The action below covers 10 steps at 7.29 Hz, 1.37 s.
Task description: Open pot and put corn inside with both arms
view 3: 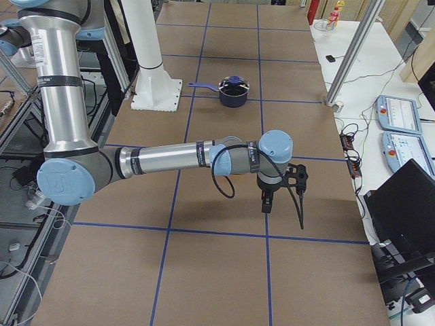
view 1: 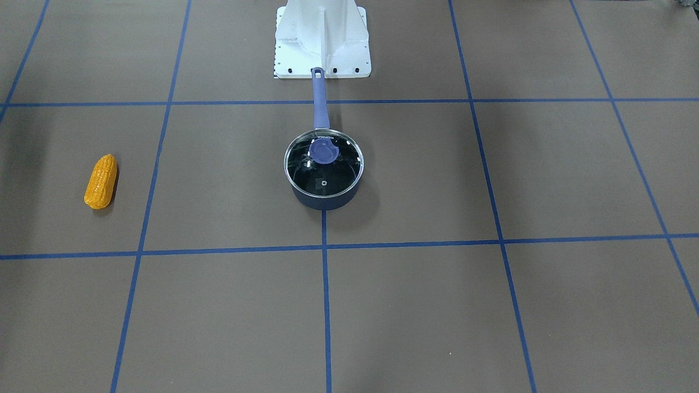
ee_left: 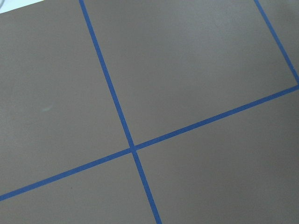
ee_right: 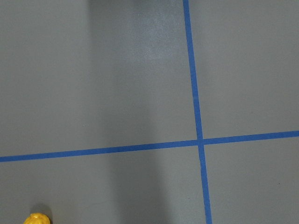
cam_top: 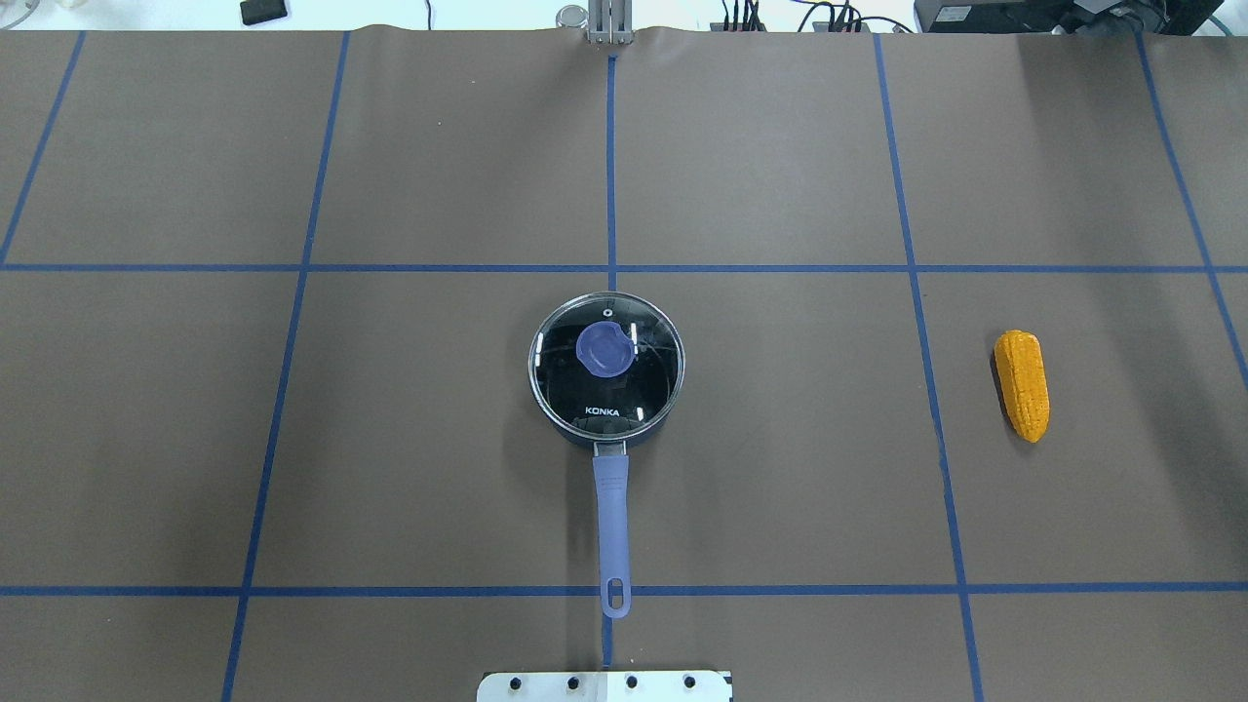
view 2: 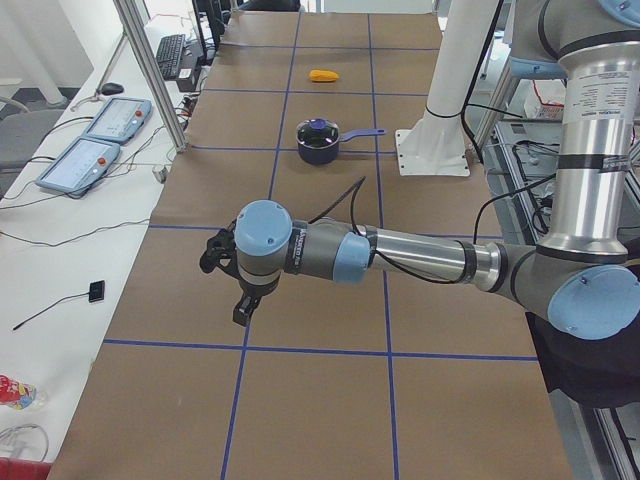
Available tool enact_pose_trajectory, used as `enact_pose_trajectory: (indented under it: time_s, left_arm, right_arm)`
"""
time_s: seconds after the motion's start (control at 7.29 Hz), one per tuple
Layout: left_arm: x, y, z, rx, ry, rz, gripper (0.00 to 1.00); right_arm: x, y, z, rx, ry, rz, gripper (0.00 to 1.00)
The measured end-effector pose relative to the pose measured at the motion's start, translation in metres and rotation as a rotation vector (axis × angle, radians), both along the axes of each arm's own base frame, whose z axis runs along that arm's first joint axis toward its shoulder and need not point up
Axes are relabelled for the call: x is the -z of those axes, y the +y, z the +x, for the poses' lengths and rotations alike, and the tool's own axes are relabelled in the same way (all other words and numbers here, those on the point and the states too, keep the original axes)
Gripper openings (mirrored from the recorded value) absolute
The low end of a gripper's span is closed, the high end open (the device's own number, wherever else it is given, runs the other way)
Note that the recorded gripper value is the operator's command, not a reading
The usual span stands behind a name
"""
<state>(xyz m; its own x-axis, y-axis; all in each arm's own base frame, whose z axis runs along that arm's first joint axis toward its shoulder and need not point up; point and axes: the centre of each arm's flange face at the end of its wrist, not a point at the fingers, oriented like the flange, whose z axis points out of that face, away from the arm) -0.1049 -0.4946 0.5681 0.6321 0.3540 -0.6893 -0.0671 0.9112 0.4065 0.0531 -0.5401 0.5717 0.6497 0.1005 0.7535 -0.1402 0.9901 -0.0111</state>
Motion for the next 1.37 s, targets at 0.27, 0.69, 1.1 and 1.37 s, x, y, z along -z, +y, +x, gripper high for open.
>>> enact_pose_trajectory:
  time_s: [0.27, 0.69, 1.1, 1.37]
  left_arm:
    - [0.000, 0.000, 0.000, 0.000, 0.000, -0.001, 0.98]
    - [0.002, 0.000, 0.000, 0.001, 0.001, 0.003, 0.98]
    - [0.011, -0.003, 0.001, 0.015, 0.005, -0.001, 0.98]
    - [0.039, -0.014, 0.016, 0.068, 0.030, -0.056, 0.98]
  right_arm:
    - [0.000, -0.002, 0.000, 0.003, -0.001, 0.018, 1.00]
    - [-0.013, -0.003, -0.001, -0.001, -0.016, 0.071, 1.00]
    - [-0.011, -0.004, -0.005, 0.005, -0.037, 0.077, 1.00]
    - [-0.002, -0.006, -0.018, 0.010, -0.075, 0.069, 1.00]
